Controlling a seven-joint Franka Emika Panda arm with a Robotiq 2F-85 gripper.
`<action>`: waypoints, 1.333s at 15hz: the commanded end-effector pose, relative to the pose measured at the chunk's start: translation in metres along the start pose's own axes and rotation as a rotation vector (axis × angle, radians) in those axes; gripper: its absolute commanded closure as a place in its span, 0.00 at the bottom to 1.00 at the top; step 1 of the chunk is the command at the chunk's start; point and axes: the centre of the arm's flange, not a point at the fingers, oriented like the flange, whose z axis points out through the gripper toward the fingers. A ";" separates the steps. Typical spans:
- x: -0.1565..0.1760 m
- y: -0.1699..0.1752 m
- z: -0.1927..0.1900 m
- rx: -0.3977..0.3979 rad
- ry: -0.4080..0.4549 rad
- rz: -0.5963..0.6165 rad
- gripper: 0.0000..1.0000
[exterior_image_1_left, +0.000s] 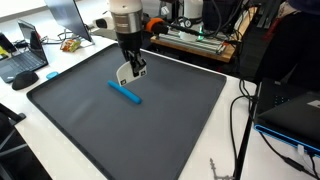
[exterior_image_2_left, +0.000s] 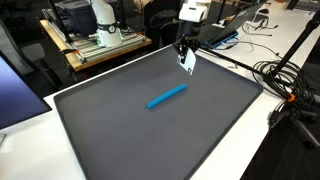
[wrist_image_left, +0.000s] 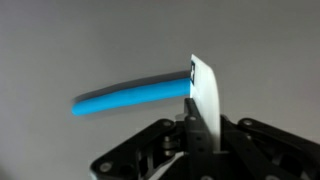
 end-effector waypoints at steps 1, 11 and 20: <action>0.000 0.000 0.002 0.000 -0.001 -0.001 0.96; 0.000 0.007 0.048 -0.004 0.088 -0.138 0.99; -0.002 0.020 0.088 0.003 0.132 -0.233 0.99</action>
